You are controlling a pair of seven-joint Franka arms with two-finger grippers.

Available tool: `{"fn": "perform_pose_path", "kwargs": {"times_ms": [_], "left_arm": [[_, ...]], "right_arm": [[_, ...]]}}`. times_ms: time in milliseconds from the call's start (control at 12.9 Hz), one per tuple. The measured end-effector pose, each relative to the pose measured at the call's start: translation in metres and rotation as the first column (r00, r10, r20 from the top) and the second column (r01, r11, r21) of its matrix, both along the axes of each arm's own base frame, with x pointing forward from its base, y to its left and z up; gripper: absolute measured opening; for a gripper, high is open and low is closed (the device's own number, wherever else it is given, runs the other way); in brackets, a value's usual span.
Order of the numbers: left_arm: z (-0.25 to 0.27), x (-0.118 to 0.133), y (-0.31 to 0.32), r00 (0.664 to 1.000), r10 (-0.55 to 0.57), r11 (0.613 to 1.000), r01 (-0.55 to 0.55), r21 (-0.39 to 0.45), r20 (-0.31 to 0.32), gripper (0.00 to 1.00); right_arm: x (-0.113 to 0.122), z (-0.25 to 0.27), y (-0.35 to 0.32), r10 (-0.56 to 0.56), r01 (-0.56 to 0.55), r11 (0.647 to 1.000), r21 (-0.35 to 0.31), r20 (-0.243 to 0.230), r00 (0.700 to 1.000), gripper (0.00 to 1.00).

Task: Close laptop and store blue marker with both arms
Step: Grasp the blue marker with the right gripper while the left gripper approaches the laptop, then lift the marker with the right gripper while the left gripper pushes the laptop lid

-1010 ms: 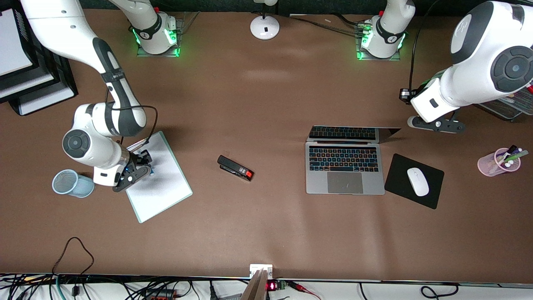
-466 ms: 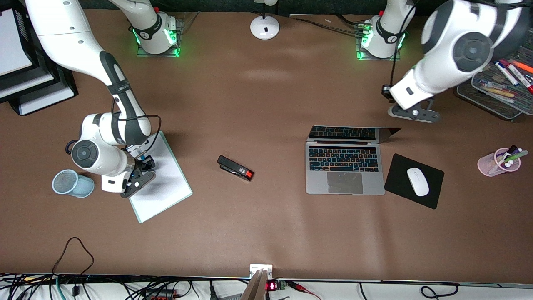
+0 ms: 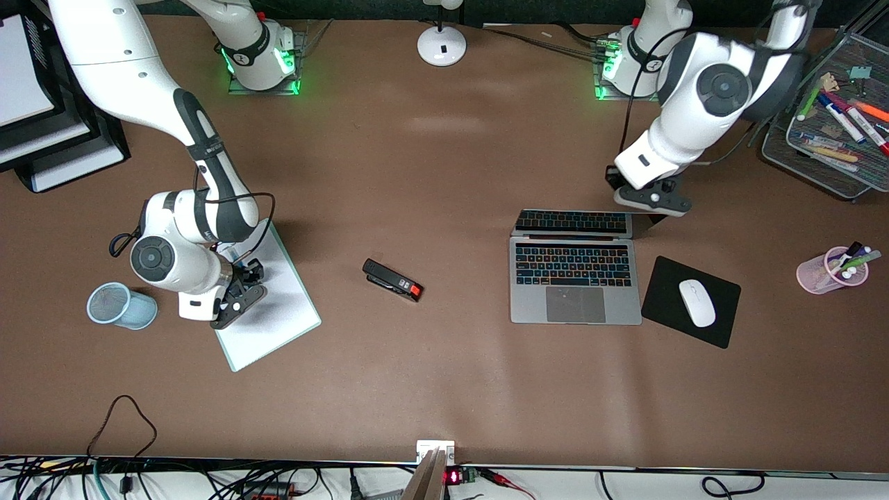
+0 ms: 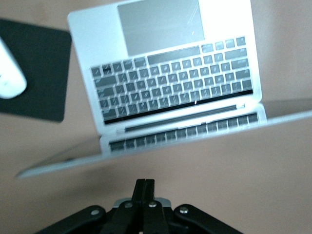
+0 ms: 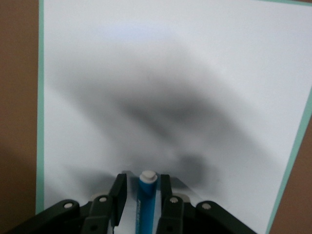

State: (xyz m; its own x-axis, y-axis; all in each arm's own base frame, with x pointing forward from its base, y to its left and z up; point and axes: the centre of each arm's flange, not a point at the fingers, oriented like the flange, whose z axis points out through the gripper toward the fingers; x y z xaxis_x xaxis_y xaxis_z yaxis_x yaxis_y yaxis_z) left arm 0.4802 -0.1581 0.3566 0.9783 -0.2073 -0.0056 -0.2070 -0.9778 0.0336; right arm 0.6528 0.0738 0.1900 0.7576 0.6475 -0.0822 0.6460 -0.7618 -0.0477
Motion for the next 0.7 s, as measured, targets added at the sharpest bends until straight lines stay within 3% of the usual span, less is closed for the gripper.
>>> {"fn": "perform_pose_path", "kwargs": {"times_ms": [389,544,699], "left_arm": [[-0.040,0.020,-0.017,0.995,-0.006,0.998,0.012,-0.060,0.104,0.01],[-0.050,0.029,-0.019,0.987,0.005,0.996,0.009,-0.087,0.161,0.01],[-0.064,0.041,-0.022,0.981,0.017,0.994,0.005,-0.113,0.196,0.01]], "right_arm": [[-0.001,-0.004,0.000,0.000,0.000,1.000,-0.001,-0.006,1.000,0.32],[-0.001,-0.004,-0.001,-0.001,0.001,1.000,-0.001,-0.005,1.000,0.17],[0.004,0.001,-0.002,-0.003,0.003,1.000,0.001,0.008,1.000,0.17]]}}
